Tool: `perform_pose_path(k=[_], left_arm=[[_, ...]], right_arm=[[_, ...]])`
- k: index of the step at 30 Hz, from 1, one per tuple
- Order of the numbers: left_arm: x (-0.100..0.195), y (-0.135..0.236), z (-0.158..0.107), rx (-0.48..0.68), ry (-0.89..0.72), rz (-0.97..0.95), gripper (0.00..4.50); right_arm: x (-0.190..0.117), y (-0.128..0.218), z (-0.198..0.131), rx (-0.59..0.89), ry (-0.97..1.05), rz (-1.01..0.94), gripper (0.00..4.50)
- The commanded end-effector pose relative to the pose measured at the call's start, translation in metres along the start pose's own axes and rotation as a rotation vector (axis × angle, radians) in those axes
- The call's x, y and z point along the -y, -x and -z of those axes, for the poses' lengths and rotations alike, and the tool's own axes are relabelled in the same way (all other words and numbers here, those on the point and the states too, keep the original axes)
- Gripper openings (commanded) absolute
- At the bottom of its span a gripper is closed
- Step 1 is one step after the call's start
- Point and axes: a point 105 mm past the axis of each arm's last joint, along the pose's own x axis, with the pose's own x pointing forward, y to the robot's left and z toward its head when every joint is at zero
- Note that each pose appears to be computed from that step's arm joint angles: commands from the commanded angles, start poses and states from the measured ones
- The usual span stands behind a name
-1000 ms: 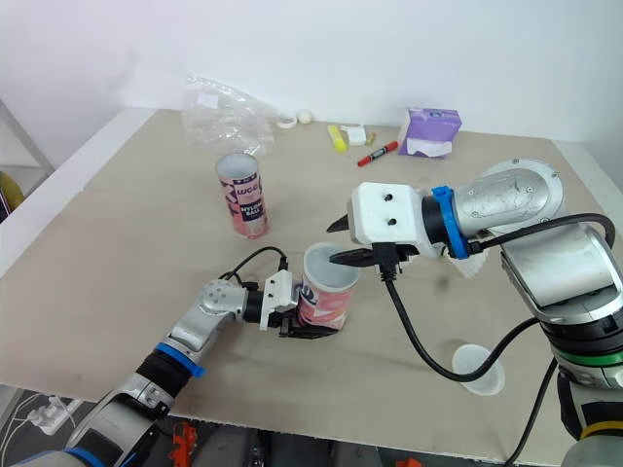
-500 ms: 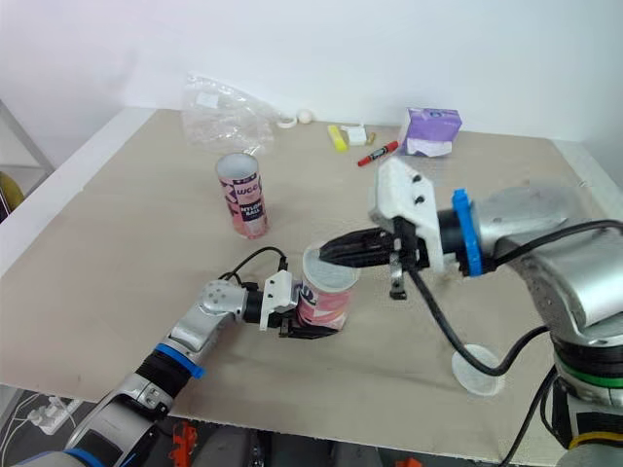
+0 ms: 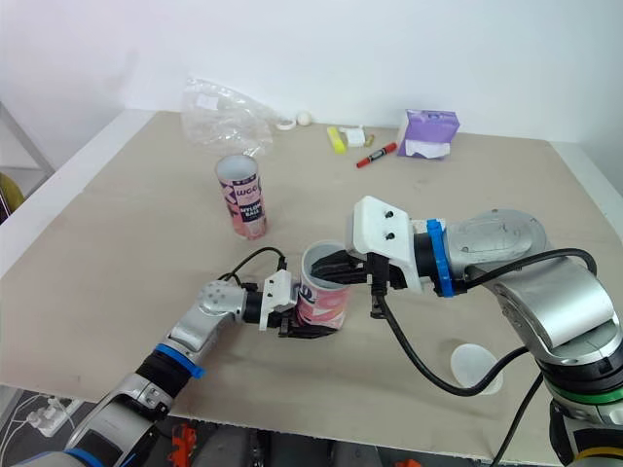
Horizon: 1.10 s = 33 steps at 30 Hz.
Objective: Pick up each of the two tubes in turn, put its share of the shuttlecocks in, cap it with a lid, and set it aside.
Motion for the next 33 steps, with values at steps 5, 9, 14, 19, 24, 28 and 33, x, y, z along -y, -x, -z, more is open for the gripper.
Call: perform_pose_path(k=[5,9,14,19,24,28,33], left_arm=[[0.003,0.001,0.01,-0.037,0.021,0.003,2.87],[0.003,0.001,0.008,-0.033,0.017,0.004,2.87],[0.002,0.0,0.005,-0.027,0.008,0.007,2.87],[0.003,-0.001,0.004,-0.026,0.004,0.015,2.87],[0.003,-0.001,0.003,-0.025,0.0,0.019,2.87],[0.004,0.0,0.004,-0.031,-0.009,0.027,2.87],[0.005,0.0,0.005,-0.031,-0.006,0.026,2.87]], right_arm=[[-0.005,-0.011,0.039,-0.153,-0.113,-0.027,0.26],[-0.004,-0.014,0.042,-0.165,-0.132,-0.021,0.26],[-0.002,-0.019,0.043,-0.185,-0.144,-0.029,0.26],[-0.004,-0.025,0.043,-0.188,-0.154,-0.038,0.26],[-0.005,-0.028,0.041,-0.179,-0.181,-0.042,0.26],[0.019,-0.013,0.039,-0.207,-0.14,0.039,0.26],[0.032,-0.006,0.037,-0.223,-0.118,0.068,0.26]])
